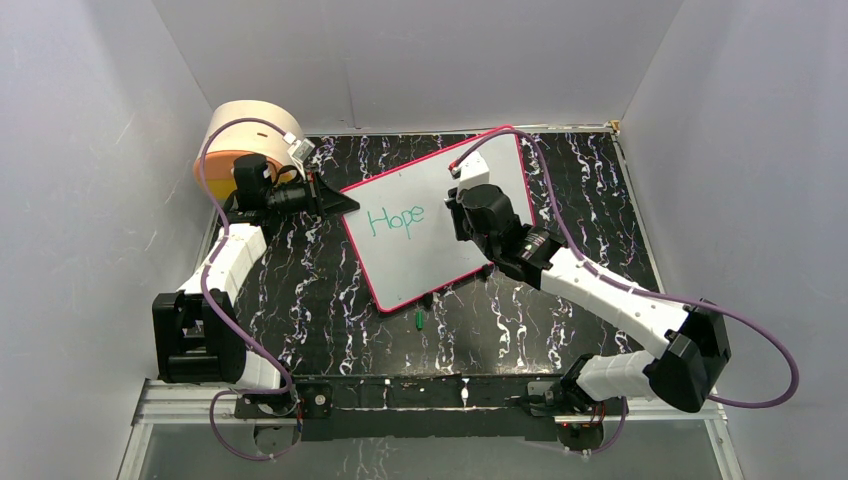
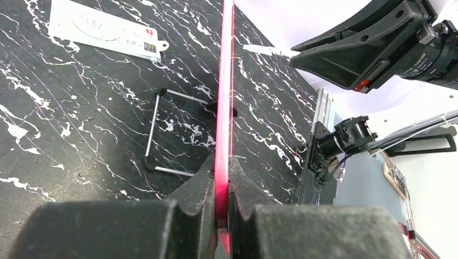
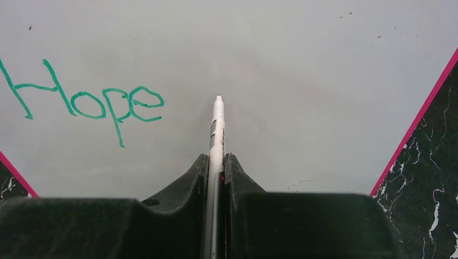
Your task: Write a sentence on the whiteboard
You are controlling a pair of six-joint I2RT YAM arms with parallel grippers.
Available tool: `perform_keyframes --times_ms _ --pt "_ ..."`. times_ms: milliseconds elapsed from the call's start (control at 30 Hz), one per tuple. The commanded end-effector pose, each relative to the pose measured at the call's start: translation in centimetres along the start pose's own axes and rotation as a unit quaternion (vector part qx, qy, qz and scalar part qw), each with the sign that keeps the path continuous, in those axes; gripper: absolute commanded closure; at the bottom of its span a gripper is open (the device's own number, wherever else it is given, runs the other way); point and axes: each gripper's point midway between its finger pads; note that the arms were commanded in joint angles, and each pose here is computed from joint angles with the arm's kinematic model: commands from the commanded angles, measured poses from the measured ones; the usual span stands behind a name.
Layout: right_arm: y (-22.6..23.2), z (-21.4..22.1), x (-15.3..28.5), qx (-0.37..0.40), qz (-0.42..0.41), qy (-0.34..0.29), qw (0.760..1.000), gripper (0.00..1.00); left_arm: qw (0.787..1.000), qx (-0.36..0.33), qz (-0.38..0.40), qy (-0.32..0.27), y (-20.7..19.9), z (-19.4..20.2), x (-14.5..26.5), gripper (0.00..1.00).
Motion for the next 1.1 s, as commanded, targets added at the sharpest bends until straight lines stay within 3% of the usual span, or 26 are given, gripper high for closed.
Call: perform_keyframes --times_ms 0,400,1067 --pt "0.1 -1.1 -0.4 -0.002 -0.005 -0.019 1.0 1.0 0.999 -0.001 -0.032 0.029 1.8 2.4 -0.9 1.0" --pt "0.1 -1.5 -1.1 -0.006 -0.003 -0.027 1.0 1.0 0.999 0.0 -0.03 0.031 1.8 2.6 -1.0 1.0" --pt "0.0 1.6 -1.3 -0.001 -0.001 0.032 0.999 1.0 0.999 0.0 -0.031 0.033 1.9 2.7 -1.1 1.0"
Point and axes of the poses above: each gripper's point midway between its finger pads, its own x axis back along the fingers, its own y axis along the line the jaws close on, z = x × y
